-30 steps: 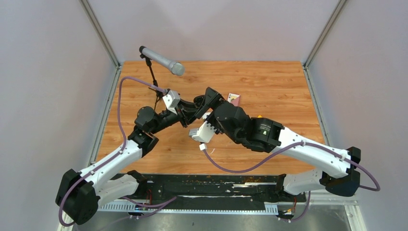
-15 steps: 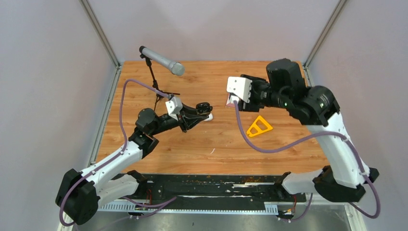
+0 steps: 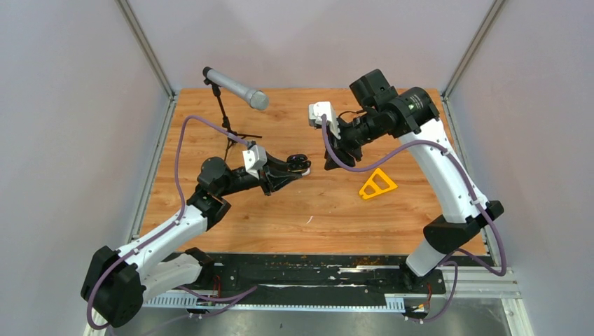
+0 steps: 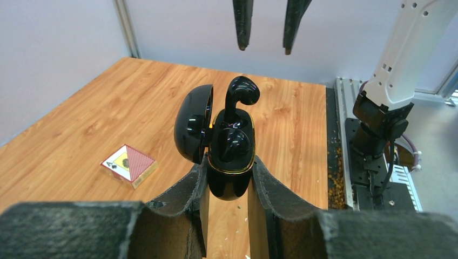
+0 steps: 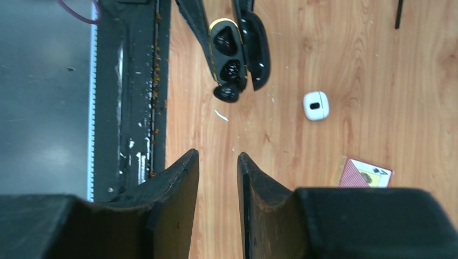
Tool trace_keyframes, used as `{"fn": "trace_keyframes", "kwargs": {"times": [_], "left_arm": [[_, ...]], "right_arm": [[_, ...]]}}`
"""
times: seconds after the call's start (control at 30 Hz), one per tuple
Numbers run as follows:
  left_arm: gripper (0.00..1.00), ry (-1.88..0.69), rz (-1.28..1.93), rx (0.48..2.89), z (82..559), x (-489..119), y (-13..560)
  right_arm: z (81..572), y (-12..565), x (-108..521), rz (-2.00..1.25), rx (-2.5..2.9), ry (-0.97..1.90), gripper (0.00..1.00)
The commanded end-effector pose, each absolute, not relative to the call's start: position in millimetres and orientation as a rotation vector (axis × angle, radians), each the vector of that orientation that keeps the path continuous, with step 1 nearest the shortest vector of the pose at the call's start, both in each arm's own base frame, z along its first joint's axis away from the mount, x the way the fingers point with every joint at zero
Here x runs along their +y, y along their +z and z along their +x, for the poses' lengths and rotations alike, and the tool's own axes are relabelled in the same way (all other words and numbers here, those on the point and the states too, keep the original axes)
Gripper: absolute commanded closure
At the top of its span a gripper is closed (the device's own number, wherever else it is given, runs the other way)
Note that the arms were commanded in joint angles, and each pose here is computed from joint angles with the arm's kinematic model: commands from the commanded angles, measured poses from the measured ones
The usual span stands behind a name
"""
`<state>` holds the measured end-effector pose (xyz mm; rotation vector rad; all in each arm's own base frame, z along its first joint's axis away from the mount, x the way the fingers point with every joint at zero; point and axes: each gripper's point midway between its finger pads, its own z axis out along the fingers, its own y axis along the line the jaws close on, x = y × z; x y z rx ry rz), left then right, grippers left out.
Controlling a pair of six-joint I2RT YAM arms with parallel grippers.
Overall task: Insert the wireless bluetooth earbuds into the charging case
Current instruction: Place the earbud in the charging case.
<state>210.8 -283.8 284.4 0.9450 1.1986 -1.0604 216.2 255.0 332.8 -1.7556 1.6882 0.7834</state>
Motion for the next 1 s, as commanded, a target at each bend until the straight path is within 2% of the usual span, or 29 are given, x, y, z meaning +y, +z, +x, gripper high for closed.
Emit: {"fn": "trace_keyframes", "kwargs": {"times": [0.0, 0.2, 0.53, 0.73, 0.97], "left_arm": [[1.00, -1.035, 0.959, 1.125, 208, -281, 300], [1.00, -1.032, 0.958, 1.114, 208, -281, 303], [1.00, -1.030, 0.956, 1.120, 208, -281, 301], [1.00, -1.024, 0.951, 1.126, 211, -281, 300], [1.00, -1.017, 0.945, 1.133, 212, -281, 299]], "right_arm": [[198, 350, 270, -1.730, 1.638, 0.948, 0.68], [210, 337, 282, -1.691, 1.722, 0.938, 0.71], [219, 332, 300, -1.679, 1.726, 0.960, 0.67], [213, 330, 304, -1.704, 1.722, 0.956, 0.75], [212, 324, 305, -1.691, 1.781, 0.933, 0.75]]}}
